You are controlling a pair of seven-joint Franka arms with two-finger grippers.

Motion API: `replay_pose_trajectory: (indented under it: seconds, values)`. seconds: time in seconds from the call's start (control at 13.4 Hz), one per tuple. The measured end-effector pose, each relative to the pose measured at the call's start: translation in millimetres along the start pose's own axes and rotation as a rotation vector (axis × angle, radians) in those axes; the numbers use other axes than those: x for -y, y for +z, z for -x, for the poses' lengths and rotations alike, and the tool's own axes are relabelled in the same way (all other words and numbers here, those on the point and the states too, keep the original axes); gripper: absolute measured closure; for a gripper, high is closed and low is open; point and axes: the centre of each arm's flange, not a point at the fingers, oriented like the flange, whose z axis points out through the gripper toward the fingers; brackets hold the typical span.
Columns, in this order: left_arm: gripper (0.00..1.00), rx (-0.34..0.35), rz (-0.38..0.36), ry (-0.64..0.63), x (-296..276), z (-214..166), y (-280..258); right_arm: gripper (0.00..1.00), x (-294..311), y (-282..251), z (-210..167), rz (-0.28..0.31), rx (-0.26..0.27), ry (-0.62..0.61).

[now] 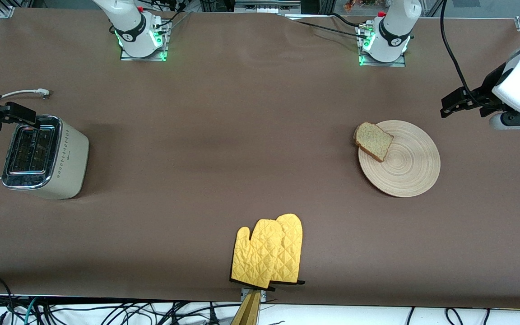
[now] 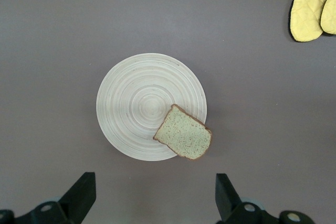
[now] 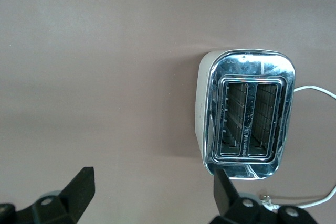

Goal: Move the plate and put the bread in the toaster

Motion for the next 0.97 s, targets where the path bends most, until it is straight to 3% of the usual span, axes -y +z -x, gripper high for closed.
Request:
replay_pose_trajectory:
  seconds: [0.37, 0.6, 0.82, 0.97]
  values:
    - [0.0, -0.077, 0.011, -0.014, 5, -21, 35, 0.0, 0, 0, 0, 0.0, 0.0, 0.001]
    - [0.0, -0.05, -0.003, -0.056, 40, -32, 76, 0.0, -1, 0, 0, 0.0, 0.0, 0.002]
    - [0.0, -0.029, -0.002, 0.029, 94, -36, 87, 0.0, -1, 0, 0, 0.0, 0.0, 0.003]
    - [0.0, 0.017, 0.072, 0.053, 133, -45, 118, 0.0, -1, 0, 0, 0.0, -0.001, 0.003]
